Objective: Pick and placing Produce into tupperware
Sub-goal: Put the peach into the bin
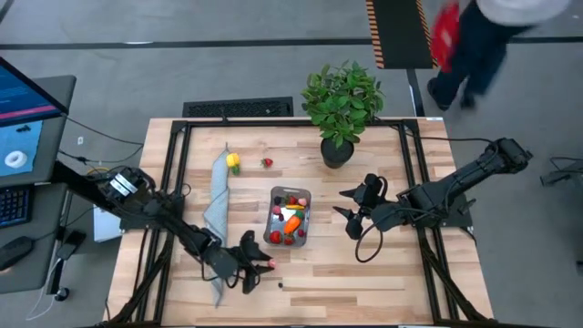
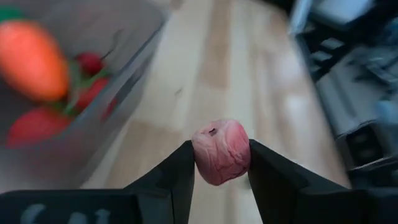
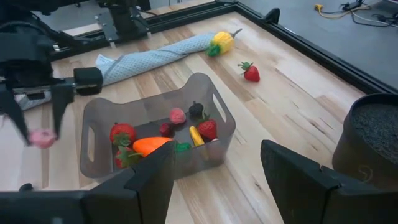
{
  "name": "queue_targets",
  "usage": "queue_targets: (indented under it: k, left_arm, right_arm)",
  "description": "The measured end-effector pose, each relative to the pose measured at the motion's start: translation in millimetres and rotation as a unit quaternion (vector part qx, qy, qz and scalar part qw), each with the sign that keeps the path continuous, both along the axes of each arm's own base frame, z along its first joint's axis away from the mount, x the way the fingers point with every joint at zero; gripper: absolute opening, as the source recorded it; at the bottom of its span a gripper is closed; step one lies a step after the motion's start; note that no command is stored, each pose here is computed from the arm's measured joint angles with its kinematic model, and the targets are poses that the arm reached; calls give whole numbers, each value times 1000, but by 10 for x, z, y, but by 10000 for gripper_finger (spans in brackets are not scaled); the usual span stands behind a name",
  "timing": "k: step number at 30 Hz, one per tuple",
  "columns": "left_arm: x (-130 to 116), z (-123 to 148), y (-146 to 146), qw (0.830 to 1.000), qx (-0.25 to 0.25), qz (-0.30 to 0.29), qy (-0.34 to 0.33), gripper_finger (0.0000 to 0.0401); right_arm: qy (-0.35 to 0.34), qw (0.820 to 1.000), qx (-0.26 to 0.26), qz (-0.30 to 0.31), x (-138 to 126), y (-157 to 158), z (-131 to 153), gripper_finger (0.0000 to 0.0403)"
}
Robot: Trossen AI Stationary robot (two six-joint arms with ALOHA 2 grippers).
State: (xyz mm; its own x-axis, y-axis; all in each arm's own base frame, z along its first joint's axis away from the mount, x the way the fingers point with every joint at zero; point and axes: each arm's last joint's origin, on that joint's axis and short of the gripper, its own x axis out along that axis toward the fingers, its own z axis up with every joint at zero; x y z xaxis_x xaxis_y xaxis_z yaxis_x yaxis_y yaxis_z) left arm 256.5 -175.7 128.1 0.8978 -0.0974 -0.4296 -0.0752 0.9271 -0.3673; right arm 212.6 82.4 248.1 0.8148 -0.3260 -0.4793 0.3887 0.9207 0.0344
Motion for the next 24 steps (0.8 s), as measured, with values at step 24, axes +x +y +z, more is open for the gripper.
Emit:
queue_targets:
  k: [24]
  left_arm:
    - [164,928,924,980,115,99,-130,126]
  right_arm:
    - [0,1000,-1,0,0,0,-1,260]
